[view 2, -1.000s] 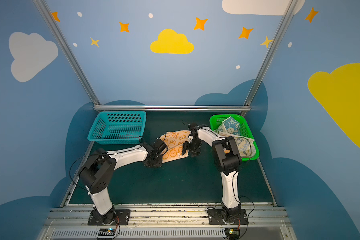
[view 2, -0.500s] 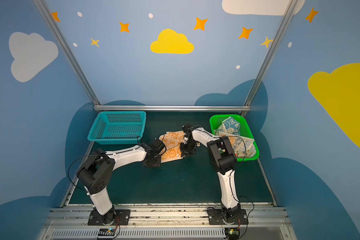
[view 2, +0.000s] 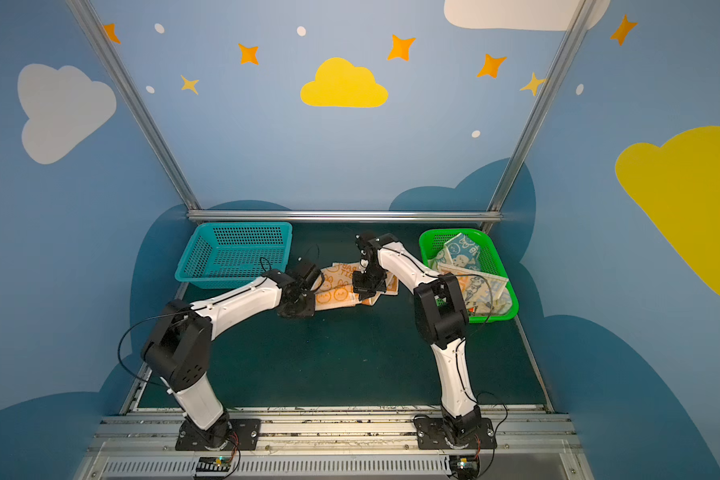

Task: Fold and stack the towels
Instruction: 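Lift the towel high with both grippers, stretching it between them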

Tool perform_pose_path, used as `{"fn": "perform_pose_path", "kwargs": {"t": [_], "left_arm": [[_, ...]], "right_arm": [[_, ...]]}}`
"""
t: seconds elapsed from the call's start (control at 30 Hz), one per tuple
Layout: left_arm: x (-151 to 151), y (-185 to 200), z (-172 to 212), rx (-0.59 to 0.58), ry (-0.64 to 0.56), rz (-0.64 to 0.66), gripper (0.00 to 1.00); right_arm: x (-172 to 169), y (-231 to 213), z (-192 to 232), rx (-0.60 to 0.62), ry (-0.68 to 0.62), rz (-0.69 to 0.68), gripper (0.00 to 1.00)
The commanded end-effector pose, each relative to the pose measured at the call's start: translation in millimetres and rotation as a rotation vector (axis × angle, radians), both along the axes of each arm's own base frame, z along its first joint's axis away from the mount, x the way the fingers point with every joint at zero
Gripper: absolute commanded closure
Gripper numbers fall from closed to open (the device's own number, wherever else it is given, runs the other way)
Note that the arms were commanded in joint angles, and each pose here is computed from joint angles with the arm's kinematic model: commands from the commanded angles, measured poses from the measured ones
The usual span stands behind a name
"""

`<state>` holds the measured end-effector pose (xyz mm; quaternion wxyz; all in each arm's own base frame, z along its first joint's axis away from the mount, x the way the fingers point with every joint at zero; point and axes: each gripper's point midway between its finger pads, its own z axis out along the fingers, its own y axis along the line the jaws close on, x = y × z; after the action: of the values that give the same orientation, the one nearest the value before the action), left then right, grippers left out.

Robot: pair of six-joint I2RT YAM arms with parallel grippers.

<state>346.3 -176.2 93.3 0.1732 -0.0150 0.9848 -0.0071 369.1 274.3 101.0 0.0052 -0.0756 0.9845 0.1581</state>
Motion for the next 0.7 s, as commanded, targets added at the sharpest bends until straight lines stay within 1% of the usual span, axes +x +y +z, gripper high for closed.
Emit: {"fn": "perform_pose_path", "kwargs": {"t": [0.0,0.13,0.23,0.33,0.4,0.5,0.57,0.67], "left_arm": [[27.2,13.0,76.1,0.008,-0.159,-0.007,0.97],[67.9,13.2,141.8,-0.006,-0.319,-0.047,0.97],[87.7,16.4,185.8,0.007,-0.395,-0.063,0.97],[99.1,19.9,227.6,0.016,-0.476,-0.080,0.97],[101.0,21.3,252.9,0.024,-0.531,-0.095,0.97],[94.7,25.6,284.6,0.026,-0.590,-0.107,0.97],[84.3,29.5,301.8,0.016,-0.617,-0.110,0.97],[59.5,30.4,323.6,-0.018,-0.667,-0.136,0.97]], "right_arm": [[13.2,-15.7,89.0,-0.008,-0.163,0.003,1.00],[39.3,-21.3,150.4,0.027,-0.314,-0.017,1.00],[50.8,-19.1,195.6,0.104,-0.465,0.011,1.00],[56.8,-21.4,241.4,0.160,-0.636,-0.017,1.00],[51.4,-28.0,271.5,0.189,-0.725,-0.028,1.00],[32.0,-35.7,302.6,0.214,-0.784,-0.004,1.00],[14.7,-37.1,315.1,0.224,-0.807,0.029,1.00],[-14.1,-39.0,330.2,0.235,-0.850,0.084,1.00]]}}
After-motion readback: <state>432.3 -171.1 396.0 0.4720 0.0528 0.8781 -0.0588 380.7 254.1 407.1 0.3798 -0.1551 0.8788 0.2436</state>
